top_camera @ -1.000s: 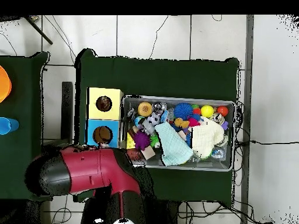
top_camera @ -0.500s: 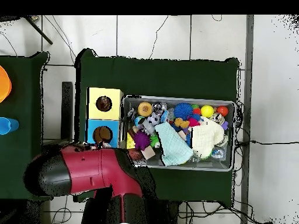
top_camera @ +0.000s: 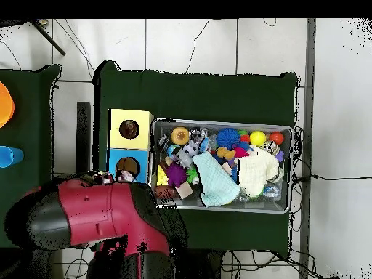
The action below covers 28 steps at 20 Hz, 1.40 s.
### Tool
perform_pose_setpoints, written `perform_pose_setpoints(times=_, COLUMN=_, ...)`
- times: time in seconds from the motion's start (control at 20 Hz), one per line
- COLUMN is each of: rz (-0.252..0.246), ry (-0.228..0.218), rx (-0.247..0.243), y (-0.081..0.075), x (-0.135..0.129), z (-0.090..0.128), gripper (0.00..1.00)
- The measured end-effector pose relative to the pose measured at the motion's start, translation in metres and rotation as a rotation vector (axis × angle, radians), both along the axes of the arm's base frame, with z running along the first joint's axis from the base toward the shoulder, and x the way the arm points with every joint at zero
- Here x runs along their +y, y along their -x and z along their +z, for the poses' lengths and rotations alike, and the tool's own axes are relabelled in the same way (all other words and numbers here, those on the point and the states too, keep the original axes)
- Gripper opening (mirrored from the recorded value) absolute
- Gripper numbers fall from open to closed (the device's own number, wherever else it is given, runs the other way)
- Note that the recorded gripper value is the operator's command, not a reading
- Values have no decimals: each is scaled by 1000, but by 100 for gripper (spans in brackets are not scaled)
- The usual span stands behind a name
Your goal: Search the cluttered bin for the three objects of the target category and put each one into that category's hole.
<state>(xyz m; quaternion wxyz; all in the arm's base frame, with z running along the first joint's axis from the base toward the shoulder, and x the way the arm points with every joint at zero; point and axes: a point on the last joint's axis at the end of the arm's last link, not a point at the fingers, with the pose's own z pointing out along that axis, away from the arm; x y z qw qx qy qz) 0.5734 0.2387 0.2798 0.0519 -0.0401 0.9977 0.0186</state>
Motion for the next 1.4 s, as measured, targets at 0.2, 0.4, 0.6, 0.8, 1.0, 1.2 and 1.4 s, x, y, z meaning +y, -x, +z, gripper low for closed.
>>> perform_pose_setpoints(times=0.2, rz=11, ry=1, rx=-2, y=-2, x=8, z=17, gripper=0)
perform_pose_setpoints(times=0.4, rz=11, ry=-5, rx=-10, y=-5, x=12, z=25, gripper=0)
perform_pose_setpoints(times=0.6, rz=1, ry=-10, rx=-28, y=-12, x=10, z=32, gripper=0)
perform_pose_setpoints(times=0.8, rz=-6, ry=-8, rx=-35, y=-14, x=7, z=33, gripper=0)
perform_pose_setpoints(times=1.0, rz=-11, ry=-7, rx=-54, y=-17, x=5, z=33, gripper=0)
perform_pose_setpoints(times=1.2, rz=-19, ry=-5, rx=-74, y=-22, x=1, z=30, gripper=0)
perform_pose_setpoints(times=1.4, rz=-23, ry=-7, rx=-104, y=-29, x=0, z=27, gripper=0)
